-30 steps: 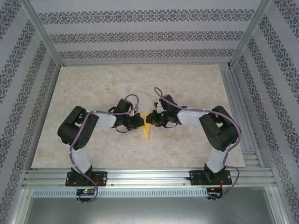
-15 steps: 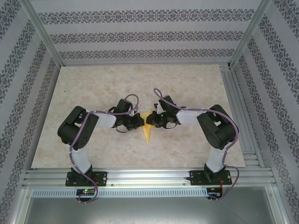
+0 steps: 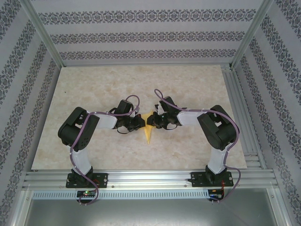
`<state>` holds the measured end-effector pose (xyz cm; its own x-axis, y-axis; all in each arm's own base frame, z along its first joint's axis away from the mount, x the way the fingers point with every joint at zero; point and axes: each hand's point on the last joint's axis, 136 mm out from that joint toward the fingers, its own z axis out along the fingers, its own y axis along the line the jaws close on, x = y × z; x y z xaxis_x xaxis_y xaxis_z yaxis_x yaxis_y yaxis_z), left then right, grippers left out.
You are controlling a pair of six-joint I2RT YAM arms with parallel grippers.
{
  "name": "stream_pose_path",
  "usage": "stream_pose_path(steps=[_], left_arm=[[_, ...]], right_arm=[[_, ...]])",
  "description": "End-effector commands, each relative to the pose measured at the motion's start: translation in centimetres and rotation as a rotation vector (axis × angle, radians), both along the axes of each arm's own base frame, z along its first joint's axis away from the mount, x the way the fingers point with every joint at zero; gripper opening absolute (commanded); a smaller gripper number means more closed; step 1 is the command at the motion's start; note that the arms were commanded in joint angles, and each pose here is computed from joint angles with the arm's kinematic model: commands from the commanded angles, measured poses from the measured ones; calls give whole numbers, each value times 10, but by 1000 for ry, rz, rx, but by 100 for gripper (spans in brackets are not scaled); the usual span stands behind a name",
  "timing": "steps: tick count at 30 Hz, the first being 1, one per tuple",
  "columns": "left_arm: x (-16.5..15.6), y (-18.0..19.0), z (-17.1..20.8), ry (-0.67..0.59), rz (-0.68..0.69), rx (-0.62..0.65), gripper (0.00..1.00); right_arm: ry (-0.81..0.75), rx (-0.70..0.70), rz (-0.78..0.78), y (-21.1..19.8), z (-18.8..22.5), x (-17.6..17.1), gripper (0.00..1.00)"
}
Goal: Fold a paper plane with a square sheet of paper (fold left side to right side)
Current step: Fold the wing for the fifth time at the center of the table.
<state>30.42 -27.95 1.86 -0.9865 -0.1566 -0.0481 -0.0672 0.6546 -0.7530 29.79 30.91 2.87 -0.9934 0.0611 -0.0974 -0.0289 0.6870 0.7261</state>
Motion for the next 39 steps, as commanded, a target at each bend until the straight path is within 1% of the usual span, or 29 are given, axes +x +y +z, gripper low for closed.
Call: stream_pose_path(steps=[1,8,14,21,25,29,31,35,39], left_arm=[[-16,9,-23,50,-1,87,0],[-16,9,-23,48,-2,87,0],[-15,9,-20,37,-6,81,0],[-16,14,2,-8,-8,95,0],[-17,29,17,-30,24,116,4],[-14,41,31,-43,64,95,8],[-10,37,36,-48,55,75,8],[-1,16,42,-39,38,-36,4],[4,4,39,-28,24,-57,4]], right_arm=[[-32,15,-9,10,2,9,20],[-36,16,-3,16,0,10,20],[-5,-39,6,9,-15,3,21],[44,-135,14,-6,-35,-9,21],[47,-143,17,-7,-37,-11,22],[44,-138,20,-6,-35,-10,22],[40,-139,23,-6,-34,-10,22],[36,-139,20,-6,-33,-9,22],[39,-131,12,-5,-33,-8,22]])
